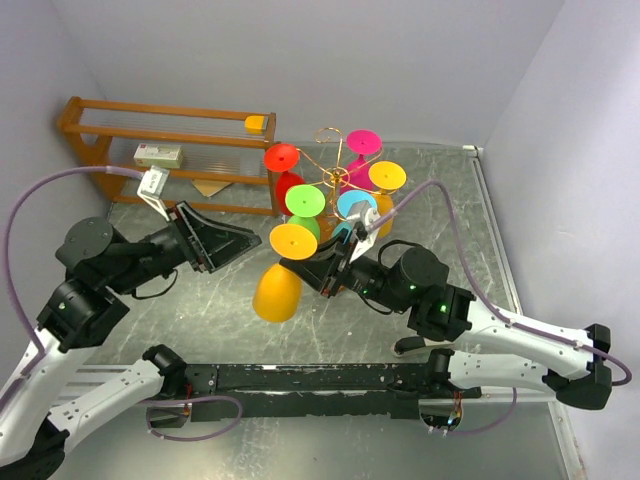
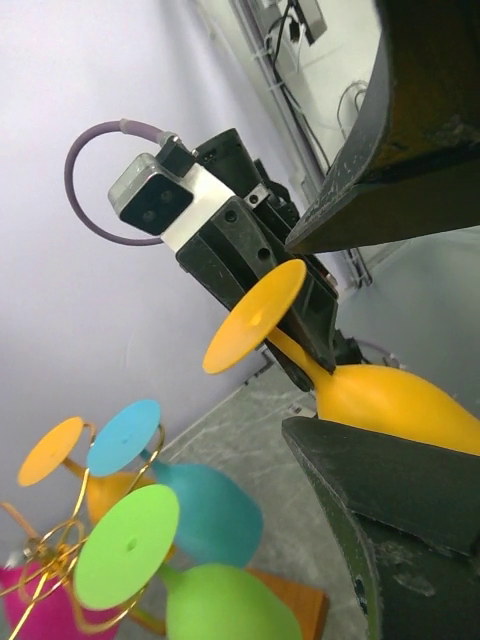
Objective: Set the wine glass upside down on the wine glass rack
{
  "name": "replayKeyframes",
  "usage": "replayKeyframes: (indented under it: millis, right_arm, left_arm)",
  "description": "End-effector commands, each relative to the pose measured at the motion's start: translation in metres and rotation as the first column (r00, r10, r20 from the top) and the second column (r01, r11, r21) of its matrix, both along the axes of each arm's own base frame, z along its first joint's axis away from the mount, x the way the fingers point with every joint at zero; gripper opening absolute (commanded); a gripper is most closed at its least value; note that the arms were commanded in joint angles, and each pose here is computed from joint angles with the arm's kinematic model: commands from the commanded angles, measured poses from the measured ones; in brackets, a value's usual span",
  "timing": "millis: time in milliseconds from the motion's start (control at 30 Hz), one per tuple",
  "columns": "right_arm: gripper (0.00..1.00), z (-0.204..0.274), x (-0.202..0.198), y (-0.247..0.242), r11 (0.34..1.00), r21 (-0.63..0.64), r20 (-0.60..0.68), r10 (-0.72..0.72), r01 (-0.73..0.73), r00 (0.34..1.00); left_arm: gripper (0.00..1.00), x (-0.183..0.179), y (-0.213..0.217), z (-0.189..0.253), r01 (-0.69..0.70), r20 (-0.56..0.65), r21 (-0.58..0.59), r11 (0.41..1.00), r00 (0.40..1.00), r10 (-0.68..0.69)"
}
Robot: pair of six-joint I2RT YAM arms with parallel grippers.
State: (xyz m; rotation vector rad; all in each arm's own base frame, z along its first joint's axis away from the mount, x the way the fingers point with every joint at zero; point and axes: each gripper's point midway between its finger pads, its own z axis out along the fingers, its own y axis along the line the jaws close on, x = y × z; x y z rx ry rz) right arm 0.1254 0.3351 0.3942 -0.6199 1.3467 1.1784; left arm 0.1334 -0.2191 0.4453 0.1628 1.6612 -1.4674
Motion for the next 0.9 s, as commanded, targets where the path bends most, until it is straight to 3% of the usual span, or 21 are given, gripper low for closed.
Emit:
replayKeyframes:
  millis: [0, 267, 467, 867]
  right_arm:
    - [0.00, -0.006, -0.008, 0.005, 0.997, -0.060, 0.091, 0.043, -0.038, 0.995]
    - [0.00, -0.010, -0.001, 0.009, 0.995, -0.098, 0.119, 0.017, -0.005, 0.993]
    - [0.00, -0.013, 0.004, 0.013, 0.988, -0.152, 0.154, 0.009, 0.014, 0.988]
    - [0.00, -0.022, -0.002, 0.022, 0.979, -0.205, 0.202, 0.060, -0.018, 0.977]
  left_arm:
    - [0.77, -0.013, -0.014, 0.001, 0.121, -0.054, -0.096, 0.988, 0.990, -0.127]
    - [0.71, -0.010, -0.018, -0.017, 0.120, -0.157, -0.073, 0.990, 0.979, -0.131]
    - [0.62, -0.027, -0.032, -0.032, 0.256, -0.322, -0.122, 0.959, 0.904, -0.282]
    - [0.46, -0.014, -0.025, -0.054, 0.143, -0.388, -0.080, 0.987, 0.907, -0.163]
